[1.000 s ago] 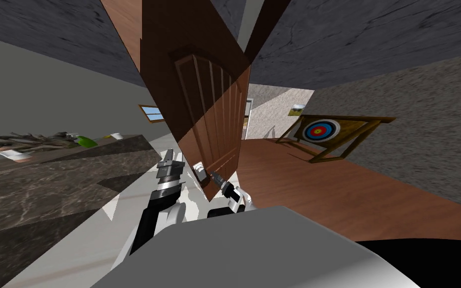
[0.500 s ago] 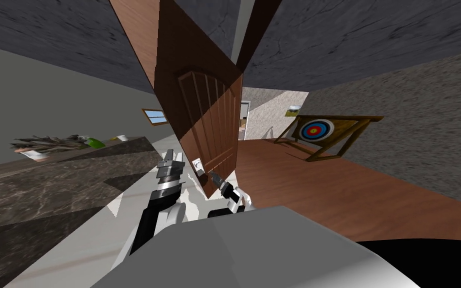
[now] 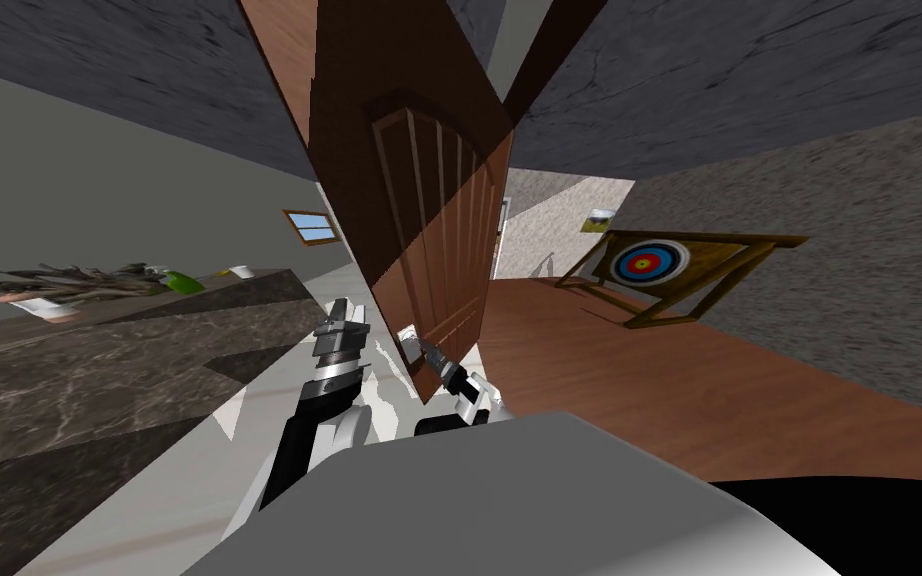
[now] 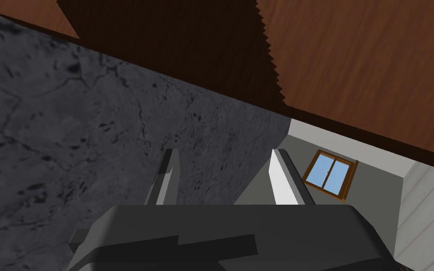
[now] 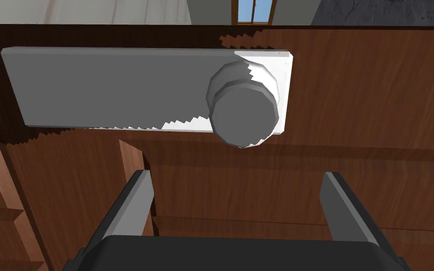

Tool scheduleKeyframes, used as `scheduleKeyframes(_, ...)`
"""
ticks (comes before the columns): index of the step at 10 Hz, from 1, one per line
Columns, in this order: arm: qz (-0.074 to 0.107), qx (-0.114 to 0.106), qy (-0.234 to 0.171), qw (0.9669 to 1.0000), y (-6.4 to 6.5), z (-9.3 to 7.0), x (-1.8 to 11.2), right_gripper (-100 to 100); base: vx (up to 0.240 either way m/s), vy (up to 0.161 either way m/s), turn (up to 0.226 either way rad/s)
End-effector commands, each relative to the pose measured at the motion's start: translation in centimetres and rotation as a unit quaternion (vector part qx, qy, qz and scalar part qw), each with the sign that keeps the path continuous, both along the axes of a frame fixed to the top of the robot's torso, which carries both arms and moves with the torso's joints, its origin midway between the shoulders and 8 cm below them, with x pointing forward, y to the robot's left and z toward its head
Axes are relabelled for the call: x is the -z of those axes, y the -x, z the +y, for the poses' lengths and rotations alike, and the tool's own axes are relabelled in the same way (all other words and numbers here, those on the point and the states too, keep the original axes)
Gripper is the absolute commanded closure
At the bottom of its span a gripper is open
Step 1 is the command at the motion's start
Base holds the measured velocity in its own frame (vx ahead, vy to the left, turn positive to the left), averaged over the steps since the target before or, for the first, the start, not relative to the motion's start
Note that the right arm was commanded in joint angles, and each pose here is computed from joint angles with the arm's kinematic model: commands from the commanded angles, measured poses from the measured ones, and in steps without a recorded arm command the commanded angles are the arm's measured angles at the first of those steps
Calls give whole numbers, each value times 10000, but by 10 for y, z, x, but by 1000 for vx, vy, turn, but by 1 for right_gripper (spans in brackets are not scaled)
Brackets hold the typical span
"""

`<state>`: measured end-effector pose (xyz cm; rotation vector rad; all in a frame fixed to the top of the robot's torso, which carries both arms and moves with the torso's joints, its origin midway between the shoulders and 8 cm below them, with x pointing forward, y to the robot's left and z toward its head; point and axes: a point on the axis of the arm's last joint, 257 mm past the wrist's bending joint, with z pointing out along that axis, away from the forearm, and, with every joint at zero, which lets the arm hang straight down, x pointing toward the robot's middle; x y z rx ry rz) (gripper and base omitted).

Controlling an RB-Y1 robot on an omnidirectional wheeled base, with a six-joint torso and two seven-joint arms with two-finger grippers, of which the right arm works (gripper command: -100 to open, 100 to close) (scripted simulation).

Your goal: Push the door open

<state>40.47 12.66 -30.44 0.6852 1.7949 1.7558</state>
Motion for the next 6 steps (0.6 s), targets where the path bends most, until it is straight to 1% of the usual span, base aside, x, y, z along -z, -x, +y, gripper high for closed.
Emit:
scheduleKeyframes(1,-11,23,-23,10000,-2,2,-2,-100,199,190,37)
scheduleKeyframes(3,-20,46,-100,9999,-5,8,-7,-100,141,185,31)
scheduleKeyframes(4,-18,39,-77,10000,-4,5,-6,-100,65,78,-4)
scheduleKeyframes(5,-18,39,-77,10000,-4,5,-6,100,-9,-8,-2)
scheduleKeyframes(6,-18,39,-77,10000,-4,5,-6,100,-20,-29,11)
